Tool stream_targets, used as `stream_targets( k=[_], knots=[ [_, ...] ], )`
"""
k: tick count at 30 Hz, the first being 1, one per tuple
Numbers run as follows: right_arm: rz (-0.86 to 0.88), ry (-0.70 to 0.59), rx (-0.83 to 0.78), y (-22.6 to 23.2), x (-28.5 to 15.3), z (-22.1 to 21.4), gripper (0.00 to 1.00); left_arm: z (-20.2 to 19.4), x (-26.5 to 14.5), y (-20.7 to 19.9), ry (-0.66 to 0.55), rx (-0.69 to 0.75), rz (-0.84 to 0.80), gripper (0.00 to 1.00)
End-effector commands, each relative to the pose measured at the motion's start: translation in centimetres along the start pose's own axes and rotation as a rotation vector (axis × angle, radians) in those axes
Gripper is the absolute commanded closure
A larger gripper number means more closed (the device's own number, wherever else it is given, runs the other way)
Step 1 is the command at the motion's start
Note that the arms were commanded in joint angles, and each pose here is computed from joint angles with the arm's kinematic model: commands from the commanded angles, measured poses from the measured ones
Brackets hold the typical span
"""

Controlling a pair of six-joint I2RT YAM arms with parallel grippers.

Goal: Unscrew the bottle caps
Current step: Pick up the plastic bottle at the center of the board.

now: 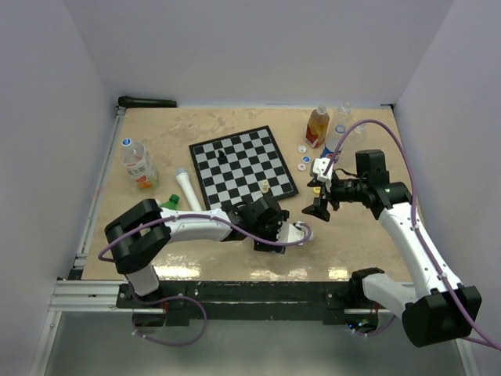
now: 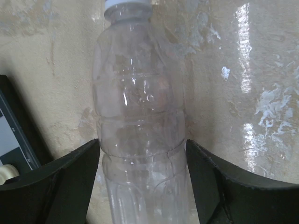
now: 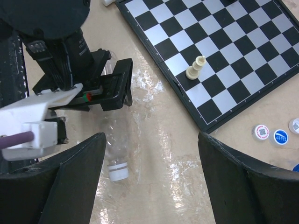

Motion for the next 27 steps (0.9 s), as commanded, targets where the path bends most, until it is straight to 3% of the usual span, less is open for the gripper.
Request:
stream_targets(
  k=[1,6,14,21,27],
  knots=[
    [-0.026,-0.016,-0.013,-0.4,-0.3,0.5,0.17,0.2,0.9,0.7,0.002,-0.011,0.052,0.24],
    [-0.029,-0.016,-0.012,-0.5,-0.3,0.5,0.17,0.1,1.2,0.3,-0.002,-0.028,0.036,0.37],
    [-0.021,-0.012,-0.024,-0.3,-0.6,0.6,0.17,2.1,-2.8,0.4,-0.079,-0.060,0.074,0.81],
    [0.010,0.050,-0.085,-1.6,-2.2,2.3,0.17,3.8,-10.2,2.3,-0.236,-0.132,0.205,0.91],
    [0.085,-0.028,-0.128,-2.0,-2.5,5.3,0.09,3.6,-15.4,4.9,-0.361,-0.182,0.398,0.94]
  ],
)
Point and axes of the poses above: each gripper's point midway between its finger pads, its own x axis out along the fingers, its own y axis along the line the jaws close on, z = x × y, the point moved 3 cm from there along -x, back along the fingers, and after that the axes turned 13 degrees about -x, right-handed, at the moved point
